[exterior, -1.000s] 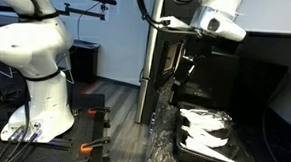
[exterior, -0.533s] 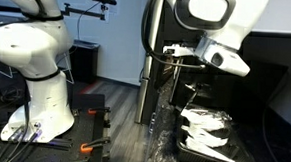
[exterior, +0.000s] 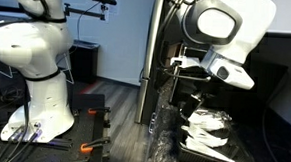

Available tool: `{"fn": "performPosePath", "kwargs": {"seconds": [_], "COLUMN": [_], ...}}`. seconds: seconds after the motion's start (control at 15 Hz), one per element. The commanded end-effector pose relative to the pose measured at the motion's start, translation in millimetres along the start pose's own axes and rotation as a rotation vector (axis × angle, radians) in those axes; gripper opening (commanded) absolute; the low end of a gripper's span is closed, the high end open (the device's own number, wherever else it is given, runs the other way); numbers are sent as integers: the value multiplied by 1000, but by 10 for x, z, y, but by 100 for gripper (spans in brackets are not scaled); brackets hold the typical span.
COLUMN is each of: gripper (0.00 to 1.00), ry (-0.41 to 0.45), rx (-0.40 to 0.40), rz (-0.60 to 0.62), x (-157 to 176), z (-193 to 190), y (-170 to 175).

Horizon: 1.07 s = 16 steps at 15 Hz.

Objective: Pick a fork from the rack and put it on the counter

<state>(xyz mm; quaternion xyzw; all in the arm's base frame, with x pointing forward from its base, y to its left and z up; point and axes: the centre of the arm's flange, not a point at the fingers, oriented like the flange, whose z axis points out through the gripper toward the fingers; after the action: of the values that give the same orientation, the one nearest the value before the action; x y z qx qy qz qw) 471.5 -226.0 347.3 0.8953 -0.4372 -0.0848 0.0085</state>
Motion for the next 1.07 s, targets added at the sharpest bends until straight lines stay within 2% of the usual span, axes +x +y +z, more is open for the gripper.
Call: {"fn": "performPosePath", "kwargs": {"seconds": [0.0, 0.27, 0.33, 0.53, 0.6, 0.73, 0.87, 0.93, 1.0], "gripper": [100, 100, 95, 70, 65, 65, 76, 73, 76], "ry": [1, 6, 10, 19, 18, 8, -4, -9, -9], "rx": [-1, 23, 31, 55, 59, 67, 68, 67, 58], "rz": [-1, -14, -8, -8, -10, -20, -36, -47, -66], "x": [3, 111, 175, 356, 408, 516, 617, 652, 680], "z": [-7, 29, 58, 136, 167, 250, 357, 398, 441], "y": [-15, -62, -114, -186, -218, -308, -413, -477, -536]}}
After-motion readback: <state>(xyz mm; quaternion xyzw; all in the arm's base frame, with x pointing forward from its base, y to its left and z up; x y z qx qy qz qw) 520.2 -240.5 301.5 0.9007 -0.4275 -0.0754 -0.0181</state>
